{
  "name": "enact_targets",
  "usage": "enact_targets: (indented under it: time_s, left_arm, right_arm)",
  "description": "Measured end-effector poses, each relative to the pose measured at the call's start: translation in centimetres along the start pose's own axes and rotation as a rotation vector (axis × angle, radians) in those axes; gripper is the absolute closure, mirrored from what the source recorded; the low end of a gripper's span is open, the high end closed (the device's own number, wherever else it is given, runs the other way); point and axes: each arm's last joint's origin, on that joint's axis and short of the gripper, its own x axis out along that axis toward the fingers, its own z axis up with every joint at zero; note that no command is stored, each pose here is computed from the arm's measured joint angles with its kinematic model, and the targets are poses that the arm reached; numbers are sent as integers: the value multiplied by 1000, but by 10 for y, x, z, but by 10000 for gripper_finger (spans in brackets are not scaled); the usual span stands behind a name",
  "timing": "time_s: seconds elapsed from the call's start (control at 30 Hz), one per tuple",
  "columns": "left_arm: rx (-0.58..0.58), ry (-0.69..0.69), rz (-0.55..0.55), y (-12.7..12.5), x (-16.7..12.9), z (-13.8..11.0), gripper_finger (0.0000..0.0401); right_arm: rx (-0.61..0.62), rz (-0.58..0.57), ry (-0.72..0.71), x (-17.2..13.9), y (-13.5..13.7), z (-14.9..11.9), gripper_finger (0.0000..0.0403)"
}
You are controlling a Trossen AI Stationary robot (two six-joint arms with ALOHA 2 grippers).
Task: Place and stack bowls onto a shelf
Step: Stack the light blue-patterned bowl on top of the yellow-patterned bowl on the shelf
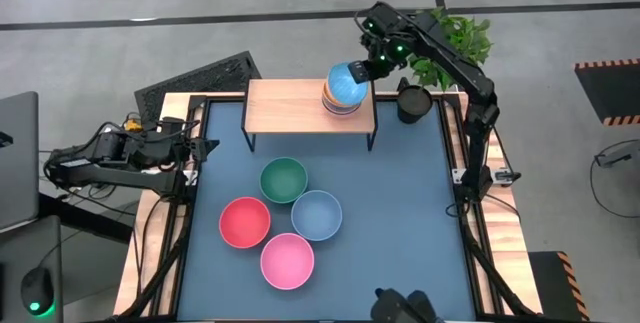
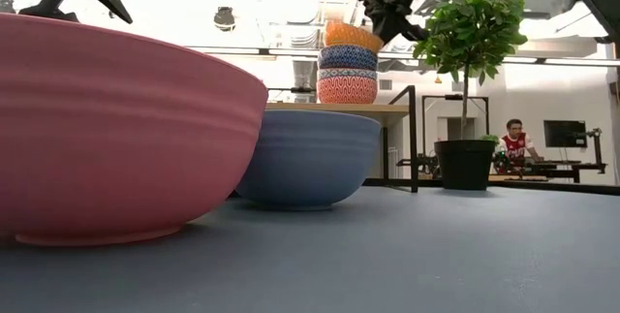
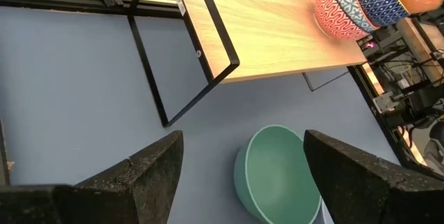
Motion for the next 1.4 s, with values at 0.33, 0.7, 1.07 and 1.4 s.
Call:
enact_targets:
  time_s: [0.33,0.7,1.07,1.4]
  left_arm:
    - [0,0,0,0,0,0,118]
    - [0,0,0,0,0,0,118]
    - [1,0,0,0,0,0,118]
    - [7,0,0,0,0,0,118]
  right_arm:
    - [-39,63,25,-1,0,0,339]
    - [-52,71,6,-1,0,2,336]
    - [-72,66,-4,-2,-4,4,308]
    - [-58,77,-64,-4,-9,12,235]
